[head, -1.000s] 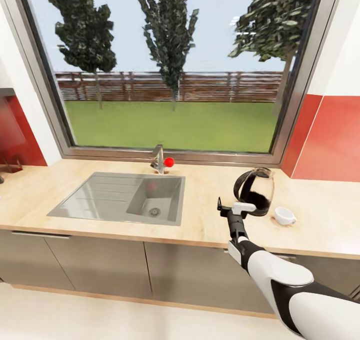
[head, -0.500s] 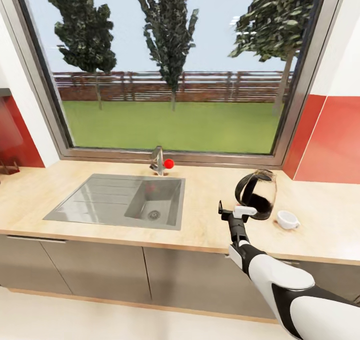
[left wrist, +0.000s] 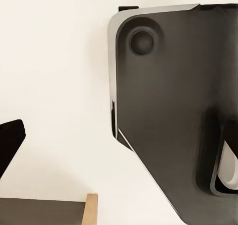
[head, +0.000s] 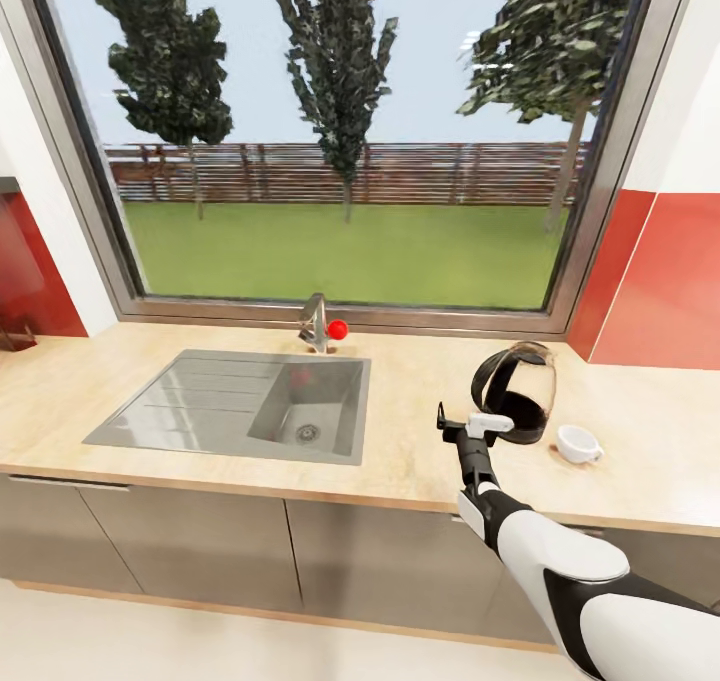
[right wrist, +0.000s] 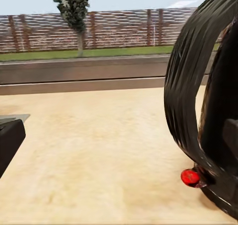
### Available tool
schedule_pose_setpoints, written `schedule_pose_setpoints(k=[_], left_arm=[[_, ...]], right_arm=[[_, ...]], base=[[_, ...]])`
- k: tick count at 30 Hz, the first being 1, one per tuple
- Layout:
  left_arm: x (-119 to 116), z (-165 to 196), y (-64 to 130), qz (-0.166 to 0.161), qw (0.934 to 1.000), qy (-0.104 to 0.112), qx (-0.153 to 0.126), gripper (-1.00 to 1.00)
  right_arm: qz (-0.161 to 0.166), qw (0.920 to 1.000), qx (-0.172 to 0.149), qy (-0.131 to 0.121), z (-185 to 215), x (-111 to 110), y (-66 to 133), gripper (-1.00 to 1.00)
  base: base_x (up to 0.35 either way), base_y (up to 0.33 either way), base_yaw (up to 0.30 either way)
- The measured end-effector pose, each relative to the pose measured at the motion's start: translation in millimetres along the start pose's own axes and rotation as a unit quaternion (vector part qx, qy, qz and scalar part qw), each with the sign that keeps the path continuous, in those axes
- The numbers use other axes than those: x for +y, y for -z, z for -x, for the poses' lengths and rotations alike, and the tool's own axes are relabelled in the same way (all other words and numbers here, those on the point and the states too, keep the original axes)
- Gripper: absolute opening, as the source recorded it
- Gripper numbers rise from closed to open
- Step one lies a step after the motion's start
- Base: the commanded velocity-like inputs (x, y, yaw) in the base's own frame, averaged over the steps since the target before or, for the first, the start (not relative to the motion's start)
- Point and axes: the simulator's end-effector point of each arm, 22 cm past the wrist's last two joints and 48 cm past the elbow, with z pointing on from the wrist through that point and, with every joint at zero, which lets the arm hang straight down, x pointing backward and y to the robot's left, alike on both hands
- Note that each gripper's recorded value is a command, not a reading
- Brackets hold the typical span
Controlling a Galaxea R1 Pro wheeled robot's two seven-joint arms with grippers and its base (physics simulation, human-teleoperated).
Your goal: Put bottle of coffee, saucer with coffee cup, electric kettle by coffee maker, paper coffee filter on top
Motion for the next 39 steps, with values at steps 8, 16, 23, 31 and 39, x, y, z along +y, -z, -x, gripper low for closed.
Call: schedule_pose_setpoints(k=[8, 16, 23, 31, 39], left_arm=[[-1.2, -0.1, 0.0, -0.001, 1.0000, -0.001, 0.000, 1.00], [-2.3, -0.2, -0.1, -0.001, 1.0000, 0.000, 0.000, 1.00], [-1.4, 0.0, -0.1, -0.001, 1.0000, 0.000, 0.000, 1.00], [-1.6, 0.0, -0.1, -0.001, 1.0000, 0.000, 0.000, 1.00], [-2.1, 0.0, -0.1, -0.001, 1.0000, 0.000, 0.000, 1.00]], right_arm=[[0.000, 1.0000, 0.003, 0.000, -3.9, -0.5, 2.7, 1.00], [0.000, 1.0000, 0.004, 0.000, -4.6, -0.5, 3.0, 1.00], [0.000, 1.0000, 0.004, 0.000, -4.7, -0.6, 3.1, 1.00], [0.000, 1.0000, 0.004, 0.000, -4.7, -0.5, 3.1, 1.00], [0.000, 1.0000, 0.004, 0.000, -4.7, -0.6, 3.1, 1.00]], base=[[0.035, 0.000, 0.000], [0.021, 0.000, 0.000], [0.008, 0.000, 0.000], [0.002, 0.000, 0.000], [0.000, 0.000, 0.000]])
